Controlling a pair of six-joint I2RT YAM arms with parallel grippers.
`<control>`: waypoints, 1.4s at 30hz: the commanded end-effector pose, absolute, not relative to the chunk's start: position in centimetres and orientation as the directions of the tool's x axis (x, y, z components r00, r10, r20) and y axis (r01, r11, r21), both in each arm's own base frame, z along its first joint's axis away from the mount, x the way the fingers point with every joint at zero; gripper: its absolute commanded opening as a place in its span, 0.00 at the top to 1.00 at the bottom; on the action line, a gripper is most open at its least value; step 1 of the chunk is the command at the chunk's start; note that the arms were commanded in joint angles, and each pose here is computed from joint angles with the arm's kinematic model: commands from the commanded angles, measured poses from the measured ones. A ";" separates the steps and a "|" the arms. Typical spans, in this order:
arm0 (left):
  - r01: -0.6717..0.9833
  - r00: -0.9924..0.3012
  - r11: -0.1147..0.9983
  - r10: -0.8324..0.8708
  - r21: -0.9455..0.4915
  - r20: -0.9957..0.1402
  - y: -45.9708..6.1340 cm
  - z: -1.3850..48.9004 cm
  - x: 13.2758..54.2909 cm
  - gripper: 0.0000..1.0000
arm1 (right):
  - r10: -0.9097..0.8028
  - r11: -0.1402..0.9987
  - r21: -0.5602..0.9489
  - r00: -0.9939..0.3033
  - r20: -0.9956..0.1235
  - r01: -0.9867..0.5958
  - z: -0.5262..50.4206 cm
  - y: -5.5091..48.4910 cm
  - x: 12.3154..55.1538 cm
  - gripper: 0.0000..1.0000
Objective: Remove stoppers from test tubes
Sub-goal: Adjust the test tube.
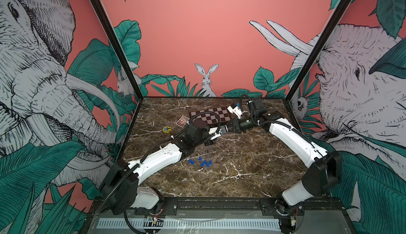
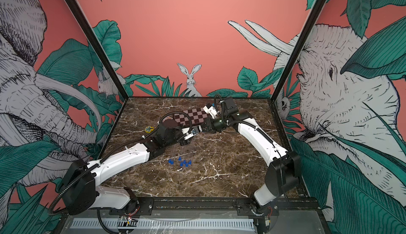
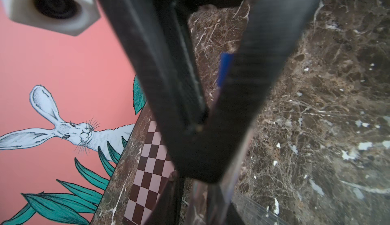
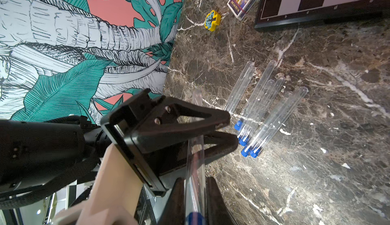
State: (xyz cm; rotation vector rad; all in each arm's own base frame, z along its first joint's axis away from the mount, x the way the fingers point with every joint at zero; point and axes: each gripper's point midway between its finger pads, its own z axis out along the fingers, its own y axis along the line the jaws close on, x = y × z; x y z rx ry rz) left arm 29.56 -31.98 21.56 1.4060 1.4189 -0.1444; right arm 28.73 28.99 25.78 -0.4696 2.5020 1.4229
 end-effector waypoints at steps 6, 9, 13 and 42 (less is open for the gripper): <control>0.776 0.319 0.280 0.599 0.565 -0.734 -32.8 23.4 28.9 0.95 | -0.163 0.433 0.794 -0.903 -0.397 -0.427 27.3 29.6 28.9 0.76; 0.782 0.315 0.283 0.589 0.555 -0.744 -32.8 23.5 28.7 1.00 | -0.130 0.457 0.781 -0.900 -0.415 -0.426 27.4 29.1 29.6 0.65; 0.791 0.300 0.300 0.571 0.534 -0.765 -32.7 23.7 28.5 1.00 | 0.026 0.497 0.748 -0.855 -0.519 -0.439 29.4 26.6 31.9 0.49; 0.874 -0.188 0.485 0.404 0.035 -0.895 -35.9 25.6 29.9 1.00 | 0.305 0.601 0.638 -0.600 -0.740 -0.481 33.9 21.9 32.3 0.47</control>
